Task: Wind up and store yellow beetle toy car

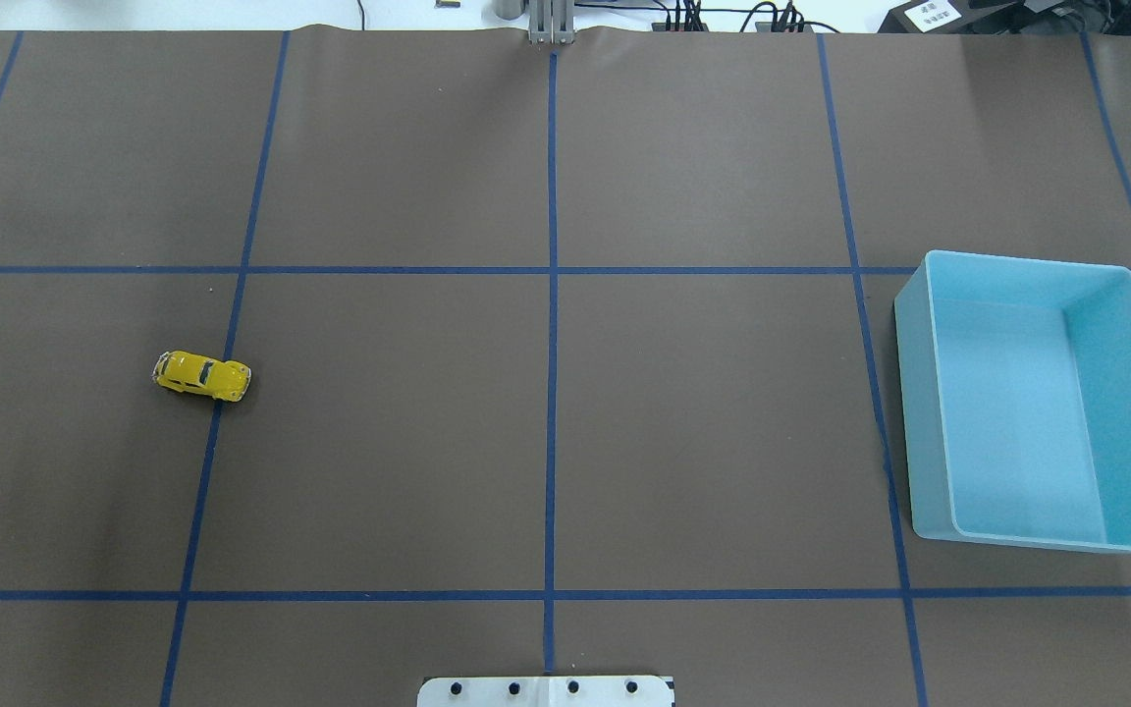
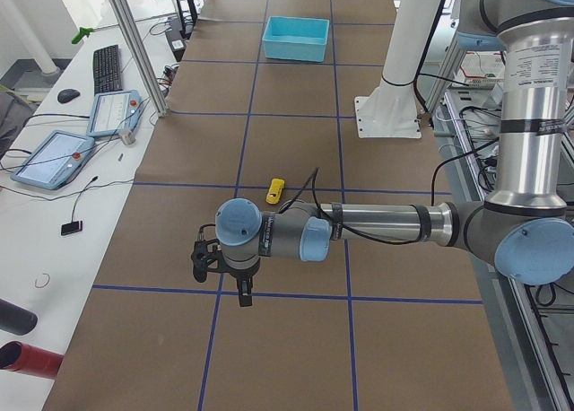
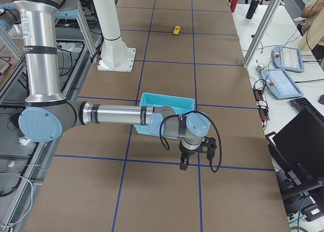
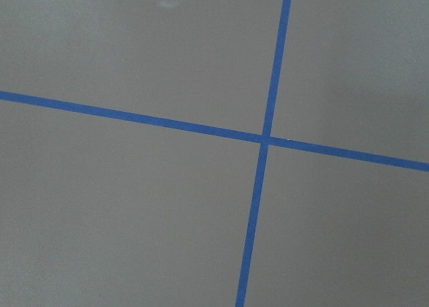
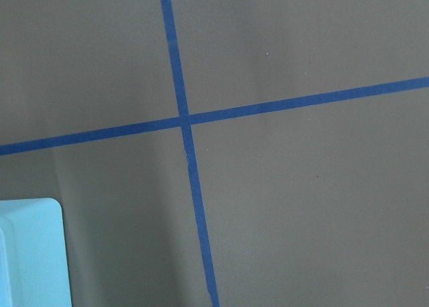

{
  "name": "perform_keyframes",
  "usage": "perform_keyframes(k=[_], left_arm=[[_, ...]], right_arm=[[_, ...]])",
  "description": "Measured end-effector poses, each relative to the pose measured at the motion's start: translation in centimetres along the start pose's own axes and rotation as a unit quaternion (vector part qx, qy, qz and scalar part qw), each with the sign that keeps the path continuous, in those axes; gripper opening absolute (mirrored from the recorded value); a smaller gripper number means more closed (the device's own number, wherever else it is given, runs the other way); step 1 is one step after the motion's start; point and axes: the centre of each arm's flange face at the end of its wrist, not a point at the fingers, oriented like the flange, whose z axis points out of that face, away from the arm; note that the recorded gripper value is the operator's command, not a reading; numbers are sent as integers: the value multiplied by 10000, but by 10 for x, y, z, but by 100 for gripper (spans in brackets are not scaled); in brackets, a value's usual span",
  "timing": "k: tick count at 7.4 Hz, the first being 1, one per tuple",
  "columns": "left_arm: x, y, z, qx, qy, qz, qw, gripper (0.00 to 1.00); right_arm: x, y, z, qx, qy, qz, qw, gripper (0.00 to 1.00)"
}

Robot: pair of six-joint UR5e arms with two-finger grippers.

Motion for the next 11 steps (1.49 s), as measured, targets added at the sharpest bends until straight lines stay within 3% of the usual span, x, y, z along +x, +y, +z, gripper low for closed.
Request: perform_keyframes(k=[6, 9, 11], left_arm=[[25, -4, -21, 214, -15, 332, 9992, 100], [71, 0, -44, 413, 31, 1436, 9888, 100], [126, 8, -44, 372, 103, 2033, 9784, 100]], right_arm=[[-3, -3, -2, 16, -33, -18, 10000, 100], [-2, -3, -1, 7, -32, -12, 10000, 100], [-1, -2, 0, -4, -30, -2, 10000, 100]])
